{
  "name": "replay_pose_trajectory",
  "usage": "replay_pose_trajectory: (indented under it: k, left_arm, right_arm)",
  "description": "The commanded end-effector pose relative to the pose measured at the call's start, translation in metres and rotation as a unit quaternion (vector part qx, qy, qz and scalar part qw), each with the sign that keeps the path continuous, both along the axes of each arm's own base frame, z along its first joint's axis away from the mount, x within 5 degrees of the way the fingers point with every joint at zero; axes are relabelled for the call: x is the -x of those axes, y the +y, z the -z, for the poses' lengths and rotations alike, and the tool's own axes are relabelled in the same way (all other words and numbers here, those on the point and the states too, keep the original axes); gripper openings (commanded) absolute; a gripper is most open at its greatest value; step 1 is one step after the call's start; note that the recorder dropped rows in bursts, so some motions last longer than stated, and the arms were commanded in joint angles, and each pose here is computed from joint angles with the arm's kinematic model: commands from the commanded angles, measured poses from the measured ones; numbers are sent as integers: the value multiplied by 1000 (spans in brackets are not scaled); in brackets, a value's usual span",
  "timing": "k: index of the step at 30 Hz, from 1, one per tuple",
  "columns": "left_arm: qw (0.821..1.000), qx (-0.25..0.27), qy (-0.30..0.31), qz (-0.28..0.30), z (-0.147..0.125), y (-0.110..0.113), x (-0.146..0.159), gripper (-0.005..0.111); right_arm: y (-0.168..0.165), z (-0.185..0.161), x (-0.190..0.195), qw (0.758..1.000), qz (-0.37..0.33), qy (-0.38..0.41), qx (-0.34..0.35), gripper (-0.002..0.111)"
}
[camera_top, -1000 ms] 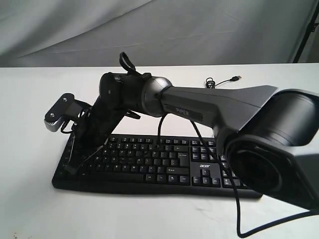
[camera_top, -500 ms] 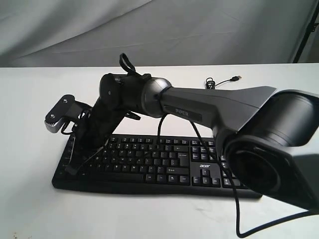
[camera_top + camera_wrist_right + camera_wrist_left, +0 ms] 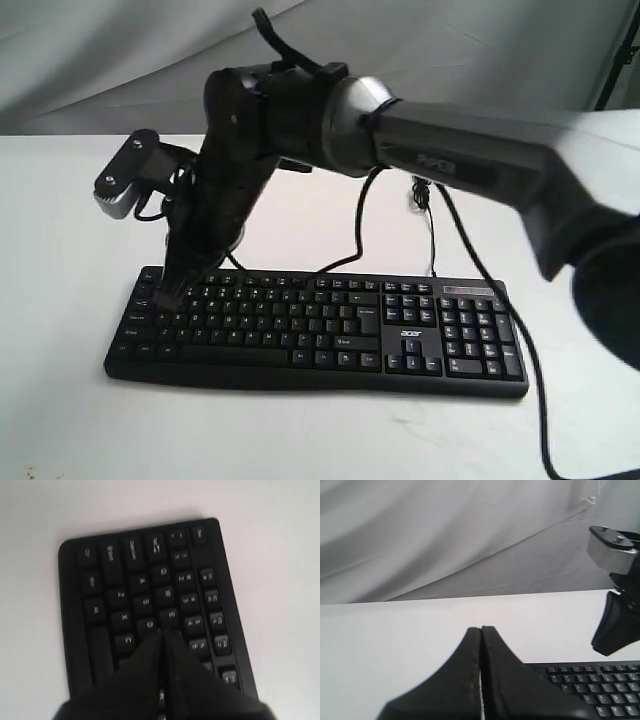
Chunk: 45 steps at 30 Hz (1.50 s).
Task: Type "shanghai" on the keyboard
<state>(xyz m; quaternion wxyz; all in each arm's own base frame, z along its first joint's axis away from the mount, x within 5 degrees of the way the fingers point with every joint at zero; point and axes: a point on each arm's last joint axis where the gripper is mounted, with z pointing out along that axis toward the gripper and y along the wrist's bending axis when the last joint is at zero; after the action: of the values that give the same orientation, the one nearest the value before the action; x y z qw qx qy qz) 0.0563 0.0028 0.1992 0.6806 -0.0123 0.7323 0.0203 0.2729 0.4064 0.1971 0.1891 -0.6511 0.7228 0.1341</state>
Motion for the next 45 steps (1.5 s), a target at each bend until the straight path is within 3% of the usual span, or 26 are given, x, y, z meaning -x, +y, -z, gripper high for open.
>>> replay_pose_trajectory:
  k: [1,5,14,45]
  left_arm:
    - [1000,2,-3,3,0,0,0,0]
    - [1000,2,-3,3,0,0,0,0]
    - [1000,2,-3,3,0,0,0,0]
    - [1000,2,-3,3,0,0,0,0]
  right_arm:
    - [-35,12,6,999,47,5,-7,0]
    - [-61,33,24,995,84,13,-44,0]
    - [-59,59,26,995,83,35,-34,0]
    - [-59,78,22,995,89,34,-24,0]
